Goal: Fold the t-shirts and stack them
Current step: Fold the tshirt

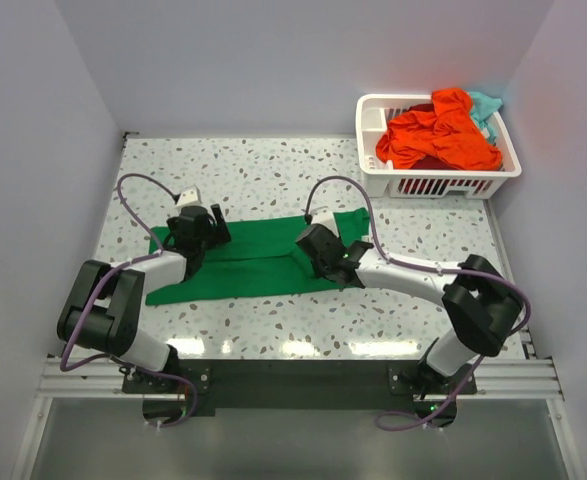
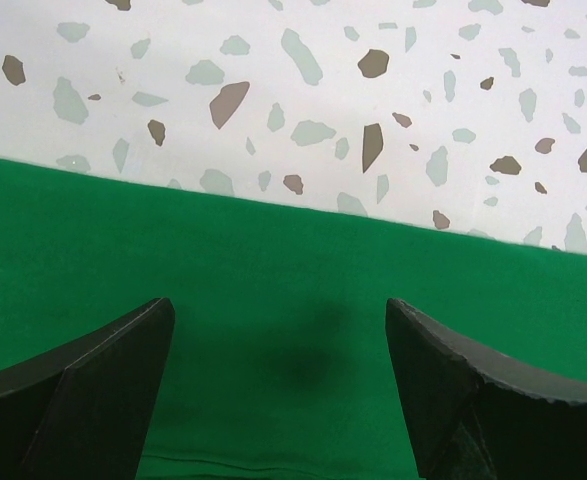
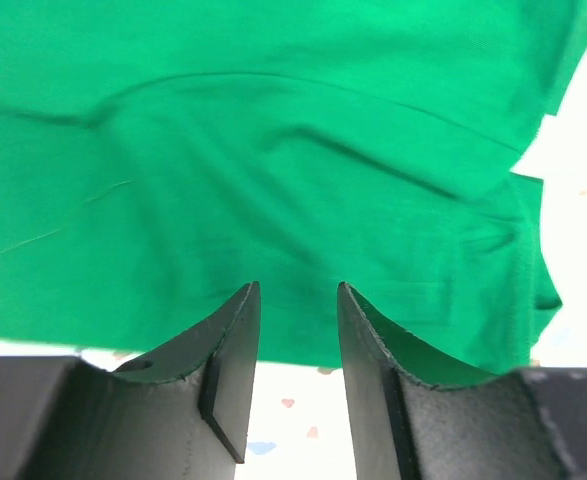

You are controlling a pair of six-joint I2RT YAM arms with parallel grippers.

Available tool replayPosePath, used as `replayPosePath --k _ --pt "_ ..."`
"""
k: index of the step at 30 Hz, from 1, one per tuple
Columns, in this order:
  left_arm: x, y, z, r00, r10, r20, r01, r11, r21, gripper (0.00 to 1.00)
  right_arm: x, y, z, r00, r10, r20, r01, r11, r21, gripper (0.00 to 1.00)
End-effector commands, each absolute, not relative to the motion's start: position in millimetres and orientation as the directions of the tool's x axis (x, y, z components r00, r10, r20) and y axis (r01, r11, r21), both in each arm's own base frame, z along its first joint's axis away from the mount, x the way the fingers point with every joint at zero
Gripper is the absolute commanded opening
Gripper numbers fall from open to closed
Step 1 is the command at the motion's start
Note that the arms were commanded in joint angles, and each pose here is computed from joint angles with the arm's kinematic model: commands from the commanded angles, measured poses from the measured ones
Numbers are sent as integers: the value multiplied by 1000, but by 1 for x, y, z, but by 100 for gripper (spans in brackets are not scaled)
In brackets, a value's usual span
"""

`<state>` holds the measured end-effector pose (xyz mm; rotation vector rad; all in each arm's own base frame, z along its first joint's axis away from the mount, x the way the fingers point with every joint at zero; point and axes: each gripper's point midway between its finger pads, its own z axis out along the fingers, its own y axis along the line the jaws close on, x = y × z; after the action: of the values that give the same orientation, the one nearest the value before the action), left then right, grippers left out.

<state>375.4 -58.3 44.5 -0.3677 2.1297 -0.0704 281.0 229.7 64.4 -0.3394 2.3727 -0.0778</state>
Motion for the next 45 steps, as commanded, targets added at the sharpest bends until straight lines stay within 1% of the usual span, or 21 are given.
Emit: replayPosePath --k 1,5,7,8,14,16,33,39,45 --pt "387 -62 57 -467 -288 -836 -211 954 -211 91 278 269 103 -611 -254 -750 -317 946 -62 41" --pt "388 -63 57 -467 -288 -836 -208 955 -213 91 260 308 104 -591 -298 -749 -473 881 23 43" --pt "387 -63 55 -473 -287 -833 -208 955 -211 91 259 319 104 -594 -290 -751 -495 867 58 44" --pt "387 -63 54 -474 -287 -833 -209 955 -210 91 259 322 94 -607 -303 -735 -496 866 53 44" --pt "387 -63 55 -475 -287 -832 -206 955 -212 91 269 320 63 -641 -355 -680 -464 885 -25 44" --pt "387 -63 54 -476 -287 -831 -207 955 -211 91 274 315 61 -643 -358 -677 -441 896 -55 44" --pt "386 -64 54 -478 -288 -830 -205 955 -213 91 283 282 37 -693 -341 -635 -350 929 -117 43" --pt "385 -63 54 -480 -286 -829 -205 956 -211 91 285 270 35 -699 -331 -634 -315 938 -142 42" --pt "385 -64 52 -483 -287 -828 -205 956 -212 91 287 261 31 -713 -322 -623 -293 944 -152 38"
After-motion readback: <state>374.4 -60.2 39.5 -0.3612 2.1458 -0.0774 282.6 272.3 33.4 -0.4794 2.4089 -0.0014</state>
